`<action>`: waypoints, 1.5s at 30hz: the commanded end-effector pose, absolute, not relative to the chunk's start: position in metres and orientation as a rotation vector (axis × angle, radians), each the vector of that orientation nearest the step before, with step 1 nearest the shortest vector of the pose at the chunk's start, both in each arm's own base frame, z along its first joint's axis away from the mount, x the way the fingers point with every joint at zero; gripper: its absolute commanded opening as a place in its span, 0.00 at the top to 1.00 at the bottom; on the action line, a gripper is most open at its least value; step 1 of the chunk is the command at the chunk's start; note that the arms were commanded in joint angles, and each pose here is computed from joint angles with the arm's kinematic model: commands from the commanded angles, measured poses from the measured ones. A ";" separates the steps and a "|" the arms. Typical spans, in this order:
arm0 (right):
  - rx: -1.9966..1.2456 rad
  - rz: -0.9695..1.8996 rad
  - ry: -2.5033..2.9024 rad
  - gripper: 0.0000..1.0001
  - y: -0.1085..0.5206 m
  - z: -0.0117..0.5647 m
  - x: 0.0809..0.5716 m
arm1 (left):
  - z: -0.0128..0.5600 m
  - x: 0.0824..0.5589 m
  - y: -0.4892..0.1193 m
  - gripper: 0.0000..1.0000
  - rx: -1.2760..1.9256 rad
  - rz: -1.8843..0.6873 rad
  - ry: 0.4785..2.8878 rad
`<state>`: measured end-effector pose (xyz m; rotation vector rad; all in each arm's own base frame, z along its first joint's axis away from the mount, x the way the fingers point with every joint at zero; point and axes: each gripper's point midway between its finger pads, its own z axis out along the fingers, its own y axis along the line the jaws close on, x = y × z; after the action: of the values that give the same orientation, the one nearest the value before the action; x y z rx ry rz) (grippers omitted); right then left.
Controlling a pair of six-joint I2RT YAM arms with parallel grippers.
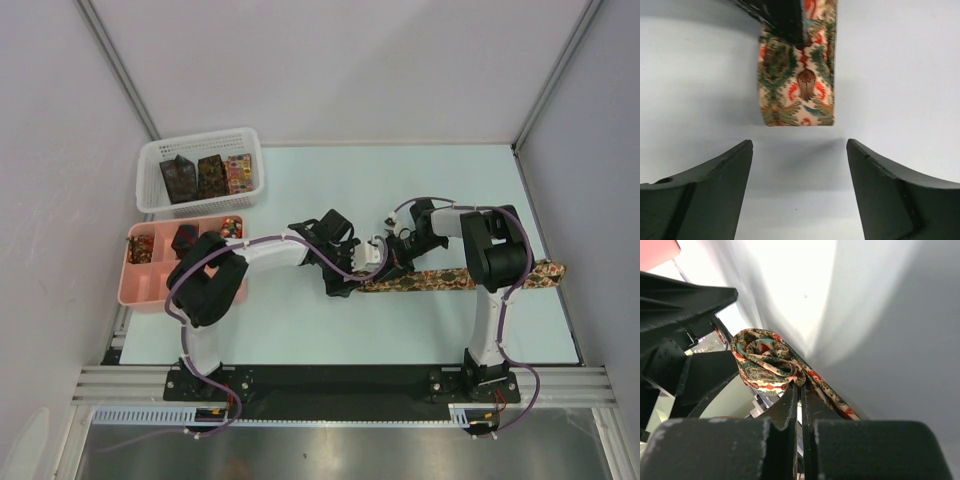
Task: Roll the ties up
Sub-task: Roll the tie at the center of the board.
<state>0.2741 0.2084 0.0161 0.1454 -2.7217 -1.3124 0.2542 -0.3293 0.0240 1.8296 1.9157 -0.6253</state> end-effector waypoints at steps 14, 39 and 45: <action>0.160 -1.197 -2.756 1.00 0.204 -0.017 0.261 | 0.061 0.264 -0.382 0.52 1.722 -0.757 1.796; 0.177 -1.296 -2.712 0.96 0.206 0.007 0.263 | -0.002 0.244 -0.379 0.62 1.954 -0.619 1.916; 0.152 -1.323 -2.710 0.91 0.191 0.024 0.268 | -0.017 0.240 -0.369 0.63 2.007 -0.594 1.943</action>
<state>0.2670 0.2102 0.0166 0.1256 -2.6640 -1.3782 0.2562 -0.3912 0.0282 1.8742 1.8546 -0.6556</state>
